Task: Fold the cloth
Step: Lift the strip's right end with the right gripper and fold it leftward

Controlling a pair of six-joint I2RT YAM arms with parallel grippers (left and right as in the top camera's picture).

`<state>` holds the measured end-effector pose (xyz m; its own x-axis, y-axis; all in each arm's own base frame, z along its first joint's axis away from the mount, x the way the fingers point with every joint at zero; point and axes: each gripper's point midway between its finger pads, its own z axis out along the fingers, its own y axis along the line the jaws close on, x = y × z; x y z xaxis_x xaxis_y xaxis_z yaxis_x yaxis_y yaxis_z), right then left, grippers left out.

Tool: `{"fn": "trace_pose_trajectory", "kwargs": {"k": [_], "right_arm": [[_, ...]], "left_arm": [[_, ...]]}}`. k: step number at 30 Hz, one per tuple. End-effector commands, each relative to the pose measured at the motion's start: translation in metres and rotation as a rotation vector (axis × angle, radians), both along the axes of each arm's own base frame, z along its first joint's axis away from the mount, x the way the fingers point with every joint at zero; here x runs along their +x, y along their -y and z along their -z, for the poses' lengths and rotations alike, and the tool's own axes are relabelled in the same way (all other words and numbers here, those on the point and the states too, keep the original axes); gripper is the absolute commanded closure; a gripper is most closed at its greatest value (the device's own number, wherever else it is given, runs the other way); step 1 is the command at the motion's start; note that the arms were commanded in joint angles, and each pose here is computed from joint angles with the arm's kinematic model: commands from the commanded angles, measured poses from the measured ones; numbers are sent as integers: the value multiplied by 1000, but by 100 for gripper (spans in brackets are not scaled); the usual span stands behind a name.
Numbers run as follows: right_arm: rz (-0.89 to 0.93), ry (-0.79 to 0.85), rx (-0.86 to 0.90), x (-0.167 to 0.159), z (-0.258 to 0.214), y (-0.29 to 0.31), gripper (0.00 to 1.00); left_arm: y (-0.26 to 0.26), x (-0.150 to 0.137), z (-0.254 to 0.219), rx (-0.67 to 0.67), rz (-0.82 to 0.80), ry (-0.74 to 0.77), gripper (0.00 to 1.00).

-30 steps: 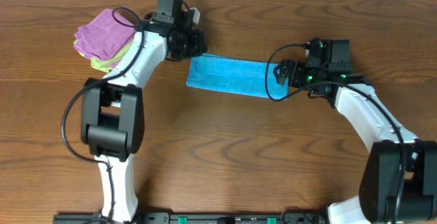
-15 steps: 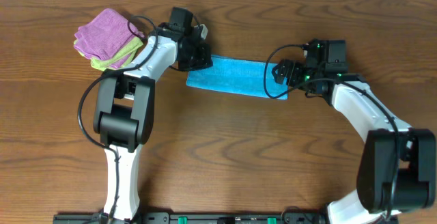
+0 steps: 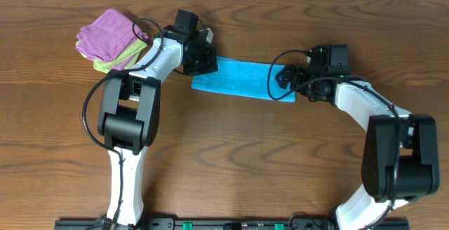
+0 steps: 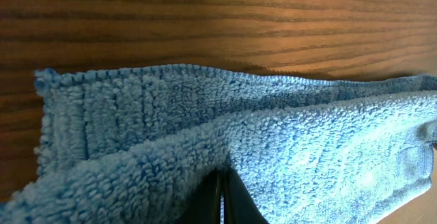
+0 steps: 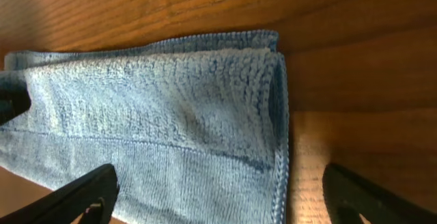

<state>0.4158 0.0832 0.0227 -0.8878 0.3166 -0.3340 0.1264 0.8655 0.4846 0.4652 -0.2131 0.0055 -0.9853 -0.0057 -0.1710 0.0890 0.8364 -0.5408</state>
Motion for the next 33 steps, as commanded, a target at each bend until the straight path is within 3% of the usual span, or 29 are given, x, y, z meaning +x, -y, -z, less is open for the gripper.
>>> {"fn": "trace_pose_trajectory", "kwargs": {"k": [1,8,12,17,19,20,26,33], "right_arm": [[-6,-25,25,-1,9,-8,9],[-10,-58,62,0,32,-17,18],[-19,-59,67,2,44,-22,31],[-41,-13,56,9,43,-27,71],[-41,6,57,13,40,-27,94],[-39,11,57,14,39,-25,99],[-45,64,48,20,18,-19,99],[-67,207,45,30,-40,-21,99]], "left_arm": [[-3,1,7,30,-9,-7,94],[-4,-1,8,33,-9,-18,94],[-5,-4,9,36,-8,-30,94],[-5,-5,9,37,-9,-34,94],[-5,-5,9,37,-9,-35,94],[-5,-5,9,37,-8,-35,94],[-7,-4,9,37,-16,-39,94],[-7,-4,9,36,-21,-42,94]]}}
